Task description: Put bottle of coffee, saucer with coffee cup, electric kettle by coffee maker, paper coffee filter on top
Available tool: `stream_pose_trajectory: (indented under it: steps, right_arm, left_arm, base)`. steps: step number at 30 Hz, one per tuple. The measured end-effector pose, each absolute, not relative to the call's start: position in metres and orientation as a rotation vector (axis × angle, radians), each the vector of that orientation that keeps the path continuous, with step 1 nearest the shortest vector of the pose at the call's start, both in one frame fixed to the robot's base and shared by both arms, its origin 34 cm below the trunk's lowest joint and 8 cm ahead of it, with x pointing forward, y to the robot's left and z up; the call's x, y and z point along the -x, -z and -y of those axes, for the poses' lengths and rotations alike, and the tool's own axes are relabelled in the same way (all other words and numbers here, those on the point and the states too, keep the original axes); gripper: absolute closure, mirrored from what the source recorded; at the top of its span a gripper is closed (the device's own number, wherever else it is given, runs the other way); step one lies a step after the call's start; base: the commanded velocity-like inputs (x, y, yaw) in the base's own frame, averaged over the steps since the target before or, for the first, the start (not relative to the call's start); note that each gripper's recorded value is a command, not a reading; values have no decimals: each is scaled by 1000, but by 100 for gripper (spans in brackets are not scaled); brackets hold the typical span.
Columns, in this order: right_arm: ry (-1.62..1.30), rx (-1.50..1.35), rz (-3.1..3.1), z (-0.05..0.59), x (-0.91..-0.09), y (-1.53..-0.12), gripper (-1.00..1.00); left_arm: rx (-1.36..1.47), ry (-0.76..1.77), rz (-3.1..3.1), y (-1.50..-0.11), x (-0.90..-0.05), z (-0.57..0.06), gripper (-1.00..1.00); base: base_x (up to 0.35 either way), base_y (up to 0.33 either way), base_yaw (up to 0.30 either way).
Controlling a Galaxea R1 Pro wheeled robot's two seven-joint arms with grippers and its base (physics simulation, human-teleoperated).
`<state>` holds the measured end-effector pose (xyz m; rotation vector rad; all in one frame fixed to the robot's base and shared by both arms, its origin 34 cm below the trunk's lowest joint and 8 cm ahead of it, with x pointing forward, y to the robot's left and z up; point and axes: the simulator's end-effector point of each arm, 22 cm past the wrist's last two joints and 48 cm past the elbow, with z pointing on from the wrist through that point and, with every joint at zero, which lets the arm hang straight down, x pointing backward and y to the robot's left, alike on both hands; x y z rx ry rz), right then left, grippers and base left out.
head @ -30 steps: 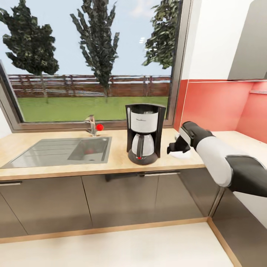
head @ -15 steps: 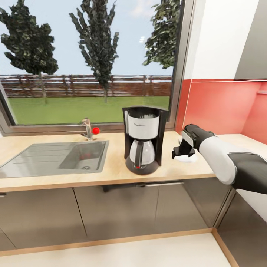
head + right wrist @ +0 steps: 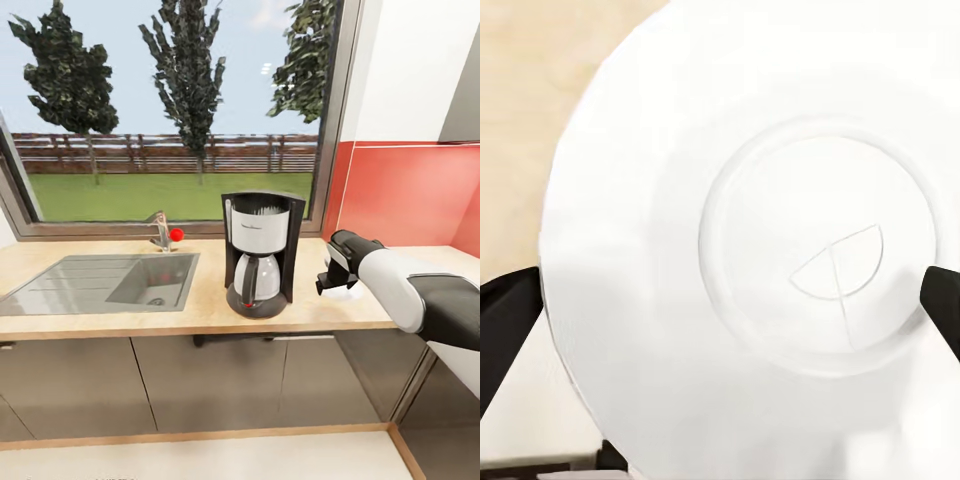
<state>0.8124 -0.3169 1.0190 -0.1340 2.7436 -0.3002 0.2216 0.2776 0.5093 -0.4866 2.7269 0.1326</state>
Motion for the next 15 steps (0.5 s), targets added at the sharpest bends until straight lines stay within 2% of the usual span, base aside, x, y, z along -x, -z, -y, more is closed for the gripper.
stream_pose_trajectory:
  steps: [8, 15]
  right_arm:
    - [260, 125, -2749, 314, -812, -1017, 100]
    - [237, 128, -2751, 311, -811, -1017, 100]
  left_arm:
    - [489, -135, -2723, -510, -222, -279, -100]
    - [491, -136, -2723, -510, -222, -279, -100]
  base:
    - [6, 0, 12]
    - [161, 50, 0]
